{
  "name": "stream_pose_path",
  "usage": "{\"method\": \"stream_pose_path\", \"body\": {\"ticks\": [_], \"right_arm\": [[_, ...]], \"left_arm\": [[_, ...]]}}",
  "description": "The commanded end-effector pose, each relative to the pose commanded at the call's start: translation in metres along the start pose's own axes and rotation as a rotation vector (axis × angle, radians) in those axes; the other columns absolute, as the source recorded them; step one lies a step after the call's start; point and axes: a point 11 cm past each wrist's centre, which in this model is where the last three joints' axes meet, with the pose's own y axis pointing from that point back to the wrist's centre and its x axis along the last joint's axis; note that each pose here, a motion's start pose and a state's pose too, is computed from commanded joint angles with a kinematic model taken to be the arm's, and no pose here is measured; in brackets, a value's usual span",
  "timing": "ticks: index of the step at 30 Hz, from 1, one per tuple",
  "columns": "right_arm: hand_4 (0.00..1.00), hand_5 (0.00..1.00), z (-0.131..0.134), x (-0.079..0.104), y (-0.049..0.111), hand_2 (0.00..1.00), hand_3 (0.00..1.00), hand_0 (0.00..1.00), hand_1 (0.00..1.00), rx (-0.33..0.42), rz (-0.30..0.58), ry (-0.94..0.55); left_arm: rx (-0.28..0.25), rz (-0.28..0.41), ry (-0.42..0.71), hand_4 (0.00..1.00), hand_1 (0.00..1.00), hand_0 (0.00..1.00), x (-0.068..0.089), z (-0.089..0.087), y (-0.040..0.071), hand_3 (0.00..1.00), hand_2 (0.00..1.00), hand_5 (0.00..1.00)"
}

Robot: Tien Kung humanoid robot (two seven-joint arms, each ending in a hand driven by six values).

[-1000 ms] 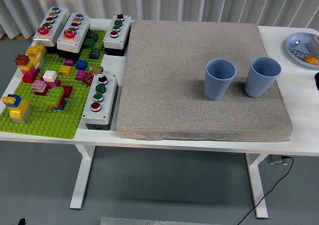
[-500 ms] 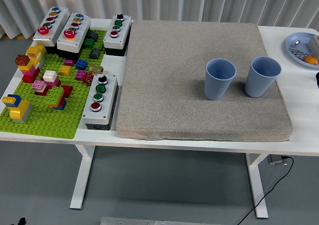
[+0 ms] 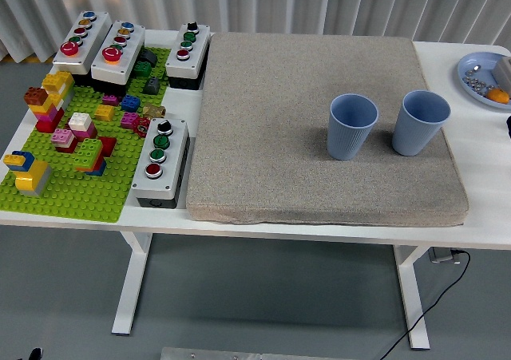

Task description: Pick cup pour cup place

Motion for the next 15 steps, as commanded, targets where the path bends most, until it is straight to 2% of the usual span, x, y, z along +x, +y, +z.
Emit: {"method": "stream_pose_path", "body": {"ticks": [15], "right_arm": [[0.701,0.720,0.0050,-0.0034,0.0020,0.855,0.829,0.911,0.819,-0.013,-0.013,0.009]], "left_arm": [[0.007,0.005,0.010,0.460,0.658,0.708,0.0012,-0.0033,-0.0002,0.666,0.730,0.969]]}}
